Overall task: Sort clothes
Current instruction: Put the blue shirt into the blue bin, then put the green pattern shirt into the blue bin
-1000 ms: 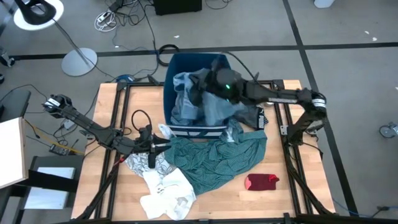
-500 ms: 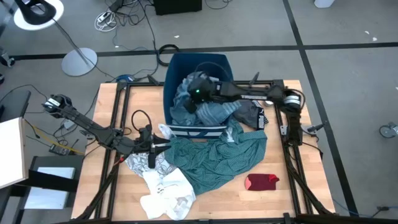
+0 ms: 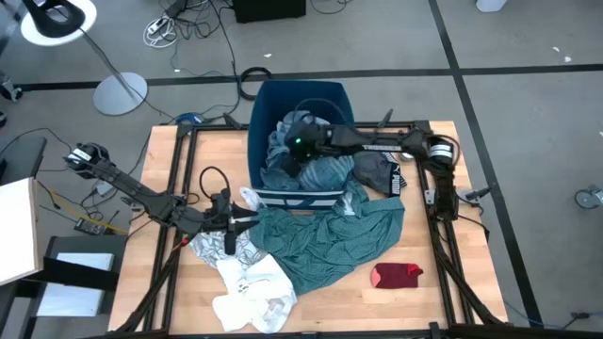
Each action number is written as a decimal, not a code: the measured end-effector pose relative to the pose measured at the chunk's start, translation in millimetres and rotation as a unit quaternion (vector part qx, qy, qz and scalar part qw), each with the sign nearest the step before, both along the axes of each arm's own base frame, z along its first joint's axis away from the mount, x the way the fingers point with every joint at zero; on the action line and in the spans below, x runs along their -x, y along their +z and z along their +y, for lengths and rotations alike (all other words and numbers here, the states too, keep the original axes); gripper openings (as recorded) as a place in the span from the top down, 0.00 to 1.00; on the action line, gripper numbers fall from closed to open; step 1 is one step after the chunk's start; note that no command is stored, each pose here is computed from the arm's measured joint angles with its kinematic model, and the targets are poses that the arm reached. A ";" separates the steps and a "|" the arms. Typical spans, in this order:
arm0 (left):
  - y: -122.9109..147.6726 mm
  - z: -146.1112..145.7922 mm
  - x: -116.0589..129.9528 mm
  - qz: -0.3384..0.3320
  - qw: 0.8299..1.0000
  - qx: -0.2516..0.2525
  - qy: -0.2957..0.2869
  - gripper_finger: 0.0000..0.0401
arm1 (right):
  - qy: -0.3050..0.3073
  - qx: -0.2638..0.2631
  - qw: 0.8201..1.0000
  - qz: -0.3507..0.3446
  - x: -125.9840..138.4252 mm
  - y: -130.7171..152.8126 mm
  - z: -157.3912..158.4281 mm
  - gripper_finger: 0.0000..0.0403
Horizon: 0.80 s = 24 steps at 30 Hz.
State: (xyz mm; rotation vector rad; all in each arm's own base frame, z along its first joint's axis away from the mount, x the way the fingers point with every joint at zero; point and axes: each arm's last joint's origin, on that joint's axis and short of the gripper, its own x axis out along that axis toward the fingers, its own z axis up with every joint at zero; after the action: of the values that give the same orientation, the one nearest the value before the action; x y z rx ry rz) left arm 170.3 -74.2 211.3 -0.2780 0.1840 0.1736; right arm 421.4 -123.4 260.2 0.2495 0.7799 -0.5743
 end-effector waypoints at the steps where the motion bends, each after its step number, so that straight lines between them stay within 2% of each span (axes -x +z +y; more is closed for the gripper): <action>1: 0.0 -0.1 0.0 0.000 1.000 0.000 0.000 0.67 | 0.001 0.004 1.000 -0.012 4.1 10.7 1.1 0.96; 5: 0.0 0.0 0.0 0.000 1.000 0.000 0.000 0.67 | -0.003 0.011 0.999 -0.051 23.8 50.0 6.6 0.90; 9: 0.1 -0.1 0.0 -0.001 1.000 0.001 0.000 0.67 | 0.004 -0.013 0.995 -0.098 53.7 93.7 20.6 0.81; 15: 0.0 -0.1 0.0 0.000 1.000 0.001 0.000 0.67 | 0.062 -0.009 0.994 -0.085 107.4 139.4 59.2 0.67; 19: 0.1 0.0 0.0 -0.001 1.000 0.003 0.001 0.67 | 0.063 -0.004 0.994 -0.092 141.1 158.3 89.0 0.65; 24: 0.1 0.0 0.0 -0.001 1.000 0.003 0.000 0.67 | 0.072 -0.029 0.993 -0.085 176.9 157.3 130.3 0.66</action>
State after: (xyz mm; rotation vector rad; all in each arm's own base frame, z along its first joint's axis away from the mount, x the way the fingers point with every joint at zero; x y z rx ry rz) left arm 170.3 -74.3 211.4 -0.2850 0.1824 0.1737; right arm 244.5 6.9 417.6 0.2885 0.6441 -0.3895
